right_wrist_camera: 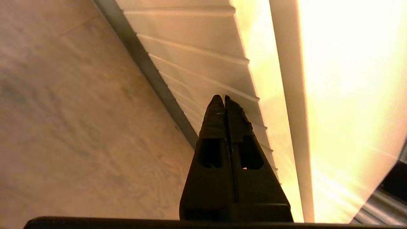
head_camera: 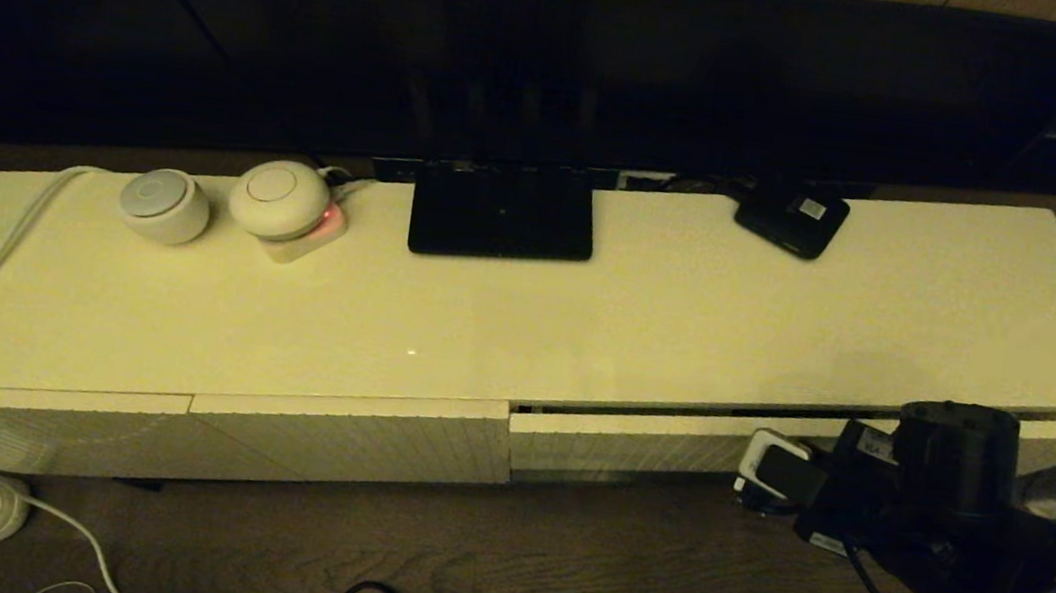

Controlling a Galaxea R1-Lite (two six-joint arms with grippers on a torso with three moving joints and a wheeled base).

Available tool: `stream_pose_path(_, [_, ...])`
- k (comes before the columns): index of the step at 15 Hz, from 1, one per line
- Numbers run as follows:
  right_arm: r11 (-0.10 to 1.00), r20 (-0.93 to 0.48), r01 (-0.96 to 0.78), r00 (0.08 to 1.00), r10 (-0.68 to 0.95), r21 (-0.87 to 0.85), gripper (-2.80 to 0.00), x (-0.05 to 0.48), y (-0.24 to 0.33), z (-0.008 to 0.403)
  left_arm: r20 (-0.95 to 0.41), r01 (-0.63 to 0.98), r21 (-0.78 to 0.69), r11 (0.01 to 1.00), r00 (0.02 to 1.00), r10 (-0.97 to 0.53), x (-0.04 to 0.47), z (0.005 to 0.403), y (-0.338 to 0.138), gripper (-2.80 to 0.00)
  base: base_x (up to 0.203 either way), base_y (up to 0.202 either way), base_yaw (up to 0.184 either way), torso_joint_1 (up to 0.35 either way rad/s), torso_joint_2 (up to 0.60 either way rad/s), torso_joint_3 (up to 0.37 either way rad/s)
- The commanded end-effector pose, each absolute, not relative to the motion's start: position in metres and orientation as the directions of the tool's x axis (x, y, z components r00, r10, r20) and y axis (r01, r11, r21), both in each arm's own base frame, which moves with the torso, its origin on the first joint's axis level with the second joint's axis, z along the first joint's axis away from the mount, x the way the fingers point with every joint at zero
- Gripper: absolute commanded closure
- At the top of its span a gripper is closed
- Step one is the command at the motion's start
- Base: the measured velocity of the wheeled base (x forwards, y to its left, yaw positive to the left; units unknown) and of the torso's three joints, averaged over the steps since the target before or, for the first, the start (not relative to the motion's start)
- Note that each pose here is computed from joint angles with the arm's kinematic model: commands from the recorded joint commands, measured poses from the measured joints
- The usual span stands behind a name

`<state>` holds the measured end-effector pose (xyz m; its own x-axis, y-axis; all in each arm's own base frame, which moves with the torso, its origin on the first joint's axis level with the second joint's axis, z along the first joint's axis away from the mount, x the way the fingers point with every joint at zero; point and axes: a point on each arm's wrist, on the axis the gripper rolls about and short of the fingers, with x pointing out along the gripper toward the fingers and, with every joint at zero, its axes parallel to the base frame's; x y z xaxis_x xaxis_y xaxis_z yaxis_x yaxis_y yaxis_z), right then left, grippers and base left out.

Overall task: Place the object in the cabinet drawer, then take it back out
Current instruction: Close the drawer

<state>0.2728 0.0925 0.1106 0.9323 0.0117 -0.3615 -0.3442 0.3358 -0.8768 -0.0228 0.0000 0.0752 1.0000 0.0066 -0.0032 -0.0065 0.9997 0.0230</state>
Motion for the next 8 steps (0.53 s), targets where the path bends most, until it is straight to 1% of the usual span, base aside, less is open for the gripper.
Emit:
stream_pose_path(1, [0.323,-0.375,-0.357,0.927,0.007,-0.877,0.00,0.2723,0.0932,0.1070,-0.006,-0.008,0.023,1.000,1.000,0.008,-0.0226,0.0743,0.0000,0.00,0.000,0.000,0.000,0.000,0.00,0.000])
stream_pose_path(4, [0.320,-0.376,-0.359,0.927,0.012,-0.876,0.00,0.2644,0.0921,0.1087,-0.006,-0.008,0.023,1.000,1.000,0.008,-0.0226,0.0743,0.0000,0.00,0.000,0.000,0.000,0.000,0.00,0.000])
stream_pose_path(8, [0.331,-0.354,-0.334,0.935,0.000,-0.883,0.00,0.2720,0.0942,0.1111,-0.006,-0.008,0.023,1.000,1.000,0.008,-0.0226,0.0743,0.0000,0.00,0.000,0.000,0.000,0.000,0.00,0.000])
